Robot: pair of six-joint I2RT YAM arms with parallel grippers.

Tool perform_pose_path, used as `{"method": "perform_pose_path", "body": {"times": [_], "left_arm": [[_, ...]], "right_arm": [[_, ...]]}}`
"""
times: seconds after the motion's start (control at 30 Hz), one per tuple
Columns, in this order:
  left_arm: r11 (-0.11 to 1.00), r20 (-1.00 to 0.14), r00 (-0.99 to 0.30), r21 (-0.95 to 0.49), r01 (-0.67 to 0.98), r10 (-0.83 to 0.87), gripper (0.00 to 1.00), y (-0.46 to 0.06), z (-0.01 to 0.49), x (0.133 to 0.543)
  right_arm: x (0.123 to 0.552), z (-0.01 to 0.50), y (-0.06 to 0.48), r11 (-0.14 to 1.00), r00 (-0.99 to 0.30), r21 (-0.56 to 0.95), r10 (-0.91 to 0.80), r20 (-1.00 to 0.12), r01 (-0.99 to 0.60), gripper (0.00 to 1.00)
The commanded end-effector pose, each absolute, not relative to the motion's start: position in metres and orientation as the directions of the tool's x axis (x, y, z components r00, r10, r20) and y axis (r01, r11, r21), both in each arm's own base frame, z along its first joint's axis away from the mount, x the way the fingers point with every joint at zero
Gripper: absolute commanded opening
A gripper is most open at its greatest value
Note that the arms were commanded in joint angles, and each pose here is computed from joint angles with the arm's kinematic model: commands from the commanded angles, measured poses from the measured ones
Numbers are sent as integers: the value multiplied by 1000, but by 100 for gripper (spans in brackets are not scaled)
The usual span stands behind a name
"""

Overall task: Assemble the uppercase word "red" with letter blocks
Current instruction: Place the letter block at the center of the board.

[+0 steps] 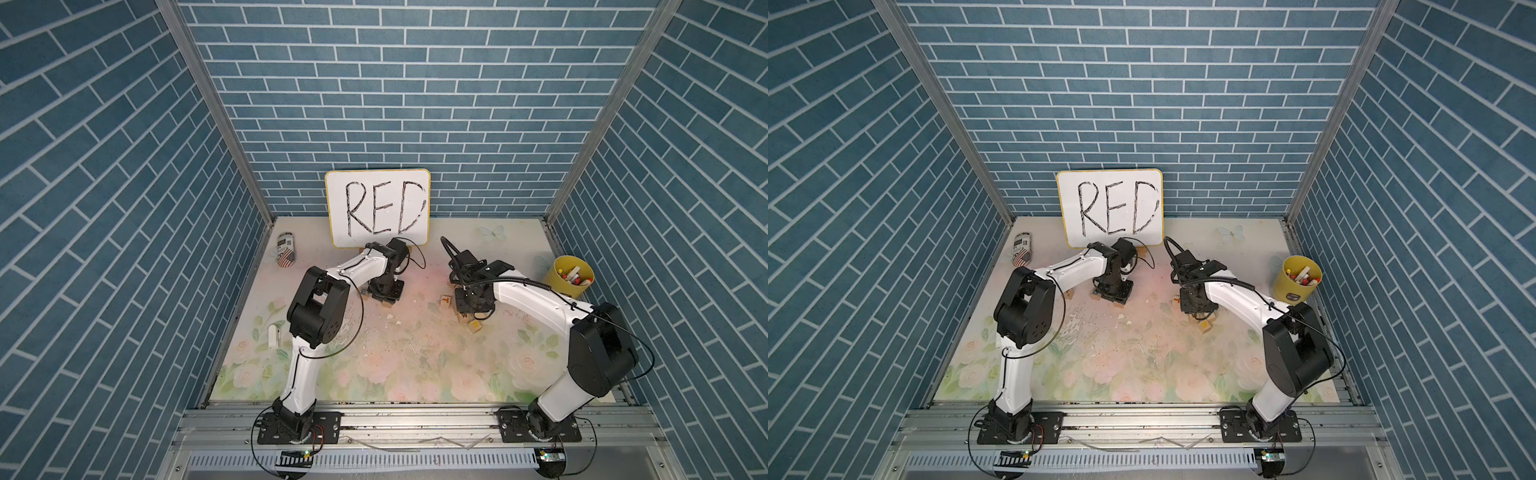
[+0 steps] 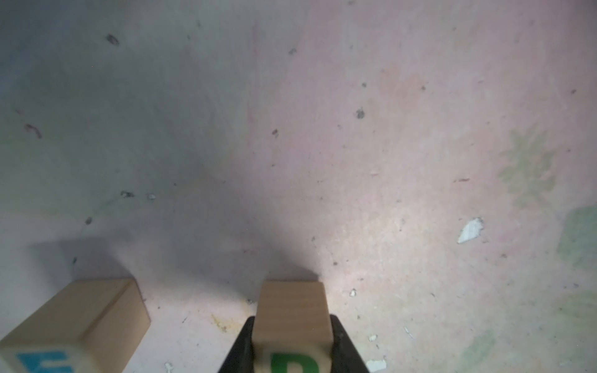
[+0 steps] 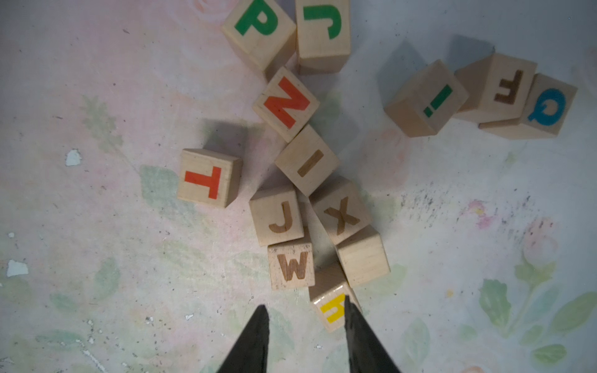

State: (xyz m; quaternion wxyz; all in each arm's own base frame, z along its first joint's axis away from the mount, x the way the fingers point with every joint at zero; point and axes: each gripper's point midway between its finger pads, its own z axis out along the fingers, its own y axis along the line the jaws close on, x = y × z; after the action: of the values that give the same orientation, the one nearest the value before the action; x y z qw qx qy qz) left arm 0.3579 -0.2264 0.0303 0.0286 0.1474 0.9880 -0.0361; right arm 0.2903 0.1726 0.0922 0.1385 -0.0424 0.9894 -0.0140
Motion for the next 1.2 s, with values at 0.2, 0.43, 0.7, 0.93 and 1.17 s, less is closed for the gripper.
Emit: {"method": "perform_pose_path", "body": {"times": [0.2, 0.43, 0.7, 0.93, 1.17], "left_arm": [[956, -35, -959, -68, 284, 282, 27, -226, 21, 358], [953, -43, -955, -69, 295, 293, 43, -227, 22, 362], [947, -70, -949, -79, 312, 307, 62, -230, 32, 365], [934, -163, -930, -87, 346, 329, 68, -233, 73, 371], [894, -411, -812, 21, 447, 415, 84, -214, 181, 377]], "right_arm": [[295, 94, 177, 996, -958, -32, -89, -273, -83, 41], [295, 94, 177, 996, -958, -32, -90, -272, -84, 41], [296, 98, 176, 996, -955, -32, -86, -285, -80, 42], [302, 110, 180, 997, -943, -15, -81, -324, -80, 43], [328, 175, 230, 946, -846, 206, -109, -523, -249, 47]]}}
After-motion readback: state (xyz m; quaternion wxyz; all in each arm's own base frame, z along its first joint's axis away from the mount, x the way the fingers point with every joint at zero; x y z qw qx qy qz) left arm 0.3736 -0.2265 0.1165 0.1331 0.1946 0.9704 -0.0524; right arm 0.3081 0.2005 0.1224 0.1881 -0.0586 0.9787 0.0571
